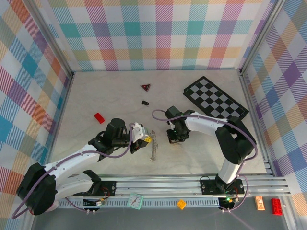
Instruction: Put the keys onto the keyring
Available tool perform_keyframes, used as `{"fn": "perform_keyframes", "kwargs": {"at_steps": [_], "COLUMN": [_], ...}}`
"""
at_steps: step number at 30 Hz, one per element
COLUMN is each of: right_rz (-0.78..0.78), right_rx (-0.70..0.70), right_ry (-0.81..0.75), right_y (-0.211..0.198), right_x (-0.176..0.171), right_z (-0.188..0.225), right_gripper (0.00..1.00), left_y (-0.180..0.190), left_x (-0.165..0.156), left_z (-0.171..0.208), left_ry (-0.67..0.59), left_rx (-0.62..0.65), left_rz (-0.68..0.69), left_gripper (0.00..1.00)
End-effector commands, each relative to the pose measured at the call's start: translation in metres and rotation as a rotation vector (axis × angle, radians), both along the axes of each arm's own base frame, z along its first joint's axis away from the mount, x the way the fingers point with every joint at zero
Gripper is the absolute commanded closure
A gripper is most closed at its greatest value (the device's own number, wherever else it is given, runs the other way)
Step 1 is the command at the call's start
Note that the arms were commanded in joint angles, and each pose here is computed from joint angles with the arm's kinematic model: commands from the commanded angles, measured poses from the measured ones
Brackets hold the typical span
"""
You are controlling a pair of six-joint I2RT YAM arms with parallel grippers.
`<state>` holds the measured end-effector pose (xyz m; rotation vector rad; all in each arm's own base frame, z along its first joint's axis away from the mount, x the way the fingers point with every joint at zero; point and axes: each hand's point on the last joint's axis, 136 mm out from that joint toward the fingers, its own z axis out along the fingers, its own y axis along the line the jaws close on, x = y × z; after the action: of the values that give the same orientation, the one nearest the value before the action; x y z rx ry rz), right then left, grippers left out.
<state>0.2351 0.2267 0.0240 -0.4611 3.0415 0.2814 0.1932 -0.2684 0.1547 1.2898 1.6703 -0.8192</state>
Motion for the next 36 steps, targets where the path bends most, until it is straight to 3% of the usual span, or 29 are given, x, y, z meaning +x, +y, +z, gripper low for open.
{"fn": "perform_keyframes", "kwargs": {"at_steps": [1,9,13,36], "right_rz": [0.021,0.021,0.022,0.033], "right_rx": [-0.015,-0.044,-0.043,-0.051], "right_ry": [0.009,-0.023,-0.026,0.004], "right_y": [0.0,-0.003,-0.002,-0.002], "right_x": [0.0,0.009,0.01,0.006], "right_z": [-0.003,0.0,0.001,-0.001], "right_gripper": [0.98,0.84,0.83,0.94], "left_y": [-0.005,-0.005,-0.005,-0.005], "left_x": [-0.001,-0.002,-0.002,-0.002], "left_z": [0.011,0.011,0.011,0.011], "left_ry": [-0.037,-0.038,-0.034,-0.034], "left_rx": [-0.015,-0.014,-0.013,-0.012], "left_rz": [-0.027,-0.025,-0.027,-0.027], "left_gripper": [1.0,1.0,1.0,1.0]}}
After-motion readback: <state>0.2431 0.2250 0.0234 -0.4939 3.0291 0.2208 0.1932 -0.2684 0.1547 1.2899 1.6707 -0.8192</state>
